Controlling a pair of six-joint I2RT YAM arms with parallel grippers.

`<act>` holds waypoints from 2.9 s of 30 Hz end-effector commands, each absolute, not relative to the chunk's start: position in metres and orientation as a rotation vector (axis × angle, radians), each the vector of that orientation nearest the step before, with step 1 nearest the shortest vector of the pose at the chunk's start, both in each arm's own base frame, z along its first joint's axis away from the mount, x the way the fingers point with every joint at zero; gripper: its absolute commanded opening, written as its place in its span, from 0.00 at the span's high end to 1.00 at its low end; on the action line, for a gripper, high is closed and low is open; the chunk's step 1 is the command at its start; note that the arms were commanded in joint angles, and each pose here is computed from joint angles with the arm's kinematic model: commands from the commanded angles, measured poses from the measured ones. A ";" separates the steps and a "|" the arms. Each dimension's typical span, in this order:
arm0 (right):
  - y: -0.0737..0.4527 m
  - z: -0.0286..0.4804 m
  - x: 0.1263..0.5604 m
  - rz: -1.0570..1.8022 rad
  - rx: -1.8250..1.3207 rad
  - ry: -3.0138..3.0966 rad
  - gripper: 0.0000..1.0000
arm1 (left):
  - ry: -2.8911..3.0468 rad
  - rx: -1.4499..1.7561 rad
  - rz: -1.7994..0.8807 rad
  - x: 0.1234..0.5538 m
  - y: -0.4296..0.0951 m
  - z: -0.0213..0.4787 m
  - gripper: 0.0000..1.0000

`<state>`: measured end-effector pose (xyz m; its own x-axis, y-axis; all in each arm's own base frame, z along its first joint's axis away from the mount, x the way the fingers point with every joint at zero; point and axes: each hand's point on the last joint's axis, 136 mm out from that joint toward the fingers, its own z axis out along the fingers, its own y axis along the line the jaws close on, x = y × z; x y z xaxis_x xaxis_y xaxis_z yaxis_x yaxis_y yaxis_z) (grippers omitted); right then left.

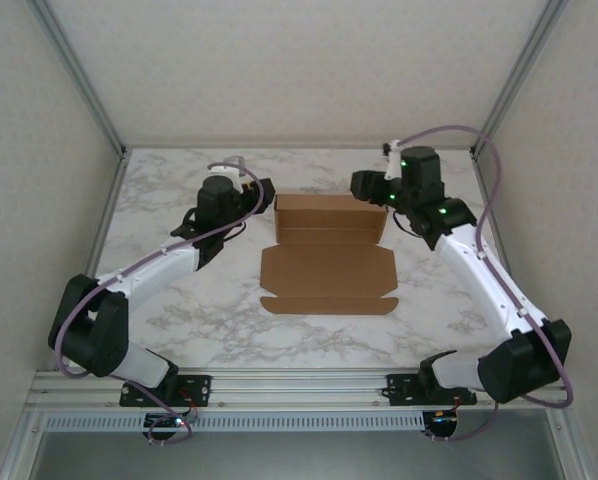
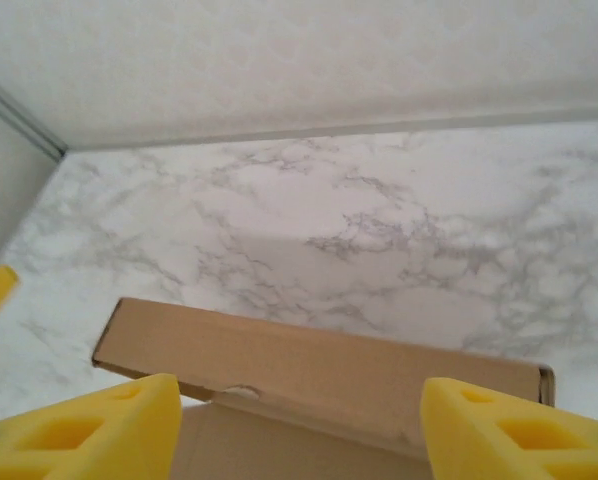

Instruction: Fold the paper box

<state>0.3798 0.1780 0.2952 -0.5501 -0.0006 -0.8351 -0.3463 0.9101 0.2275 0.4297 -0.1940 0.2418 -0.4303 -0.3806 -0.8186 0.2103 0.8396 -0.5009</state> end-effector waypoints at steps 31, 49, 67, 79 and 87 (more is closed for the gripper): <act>0.179 0.148 0.493 0.178 -0.476 2.658 0.44 | 1.670 -0.199 -0.649 0.370 -0.148 0.385 0.47; 0.253 0.090 0.367 1.009 0.416 2.699 0.24 | 1.678 -0.160 -0.681 0.373 -0.158 0.396 0.47; 0.219 0.120 0.419 0.386 -0.285 2.543 0.27 | 1.700 -0.323 -0.468 0.375 -0.108 0.361 0.45; 0.203 0.057 0.430 0.253 -0.101 2.650 0.57 | 1.674 -0.401 -0.363 0.371 -0.076 0.355 0.39; 0.151 0.054 0.402 0.070 0.179 2.612 0.73 | 1.688 -0.382 -0.369 0.385 -0.083 0.341 0.29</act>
